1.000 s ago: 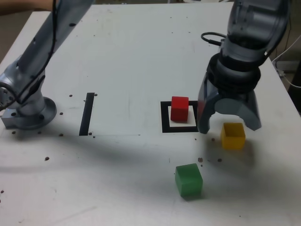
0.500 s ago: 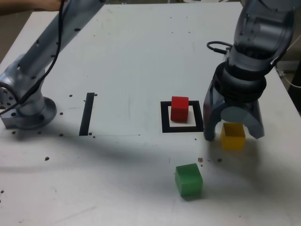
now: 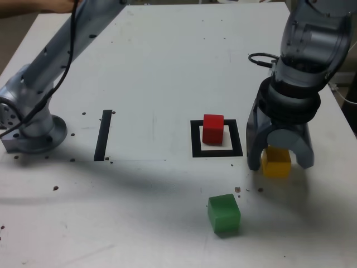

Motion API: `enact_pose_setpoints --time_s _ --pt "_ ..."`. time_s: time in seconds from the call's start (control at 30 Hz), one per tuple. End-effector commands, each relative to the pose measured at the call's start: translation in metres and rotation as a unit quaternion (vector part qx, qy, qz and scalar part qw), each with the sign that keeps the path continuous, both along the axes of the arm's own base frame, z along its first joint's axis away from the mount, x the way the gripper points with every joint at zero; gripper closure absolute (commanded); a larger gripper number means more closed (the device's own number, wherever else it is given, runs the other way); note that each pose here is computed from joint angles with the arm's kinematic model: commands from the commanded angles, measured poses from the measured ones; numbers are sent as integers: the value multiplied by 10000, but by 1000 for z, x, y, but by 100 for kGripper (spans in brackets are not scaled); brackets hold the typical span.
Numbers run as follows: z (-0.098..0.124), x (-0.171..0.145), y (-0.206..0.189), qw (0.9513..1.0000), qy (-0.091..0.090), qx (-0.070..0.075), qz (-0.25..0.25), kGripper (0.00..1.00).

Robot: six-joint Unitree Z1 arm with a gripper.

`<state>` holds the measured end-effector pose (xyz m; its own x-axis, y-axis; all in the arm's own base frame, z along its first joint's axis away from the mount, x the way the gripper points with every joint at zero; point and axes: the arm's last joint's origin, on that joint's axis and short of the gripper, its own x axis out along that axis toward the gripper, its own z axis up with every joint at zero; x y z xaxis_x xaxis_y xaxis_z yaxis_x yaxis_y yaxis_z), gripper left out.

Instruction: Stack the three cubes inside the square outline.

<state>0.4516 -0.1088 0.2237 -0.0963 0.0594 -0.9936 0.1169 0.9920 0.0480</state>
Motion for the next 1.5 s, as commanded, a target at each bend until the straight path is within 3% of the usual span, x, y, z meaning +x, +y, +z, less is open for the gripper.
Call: enact_pose_setpoints --time_s 0.0,0.27,0.4,0.53,0.87,1.0,1.17,1.47 --pt "-2 2 0 10000 -38 -26 31 46" --pt "-8 3 -1 9999 -96 -80 56 50" --pt "-8 3 -1 9999 -127 -89 58 65" --pt "-8 5 -1 9996 -269 -117 50 81" --pt "-4 2 -1 9993 -352 -130 47 83" --pt "13 -5 2 9991 -419 -82 34 83" --pt "53 -33 17 9986 -524 60 -19 83" --pt "93 -86 54 9992 -333 128 -154 83"
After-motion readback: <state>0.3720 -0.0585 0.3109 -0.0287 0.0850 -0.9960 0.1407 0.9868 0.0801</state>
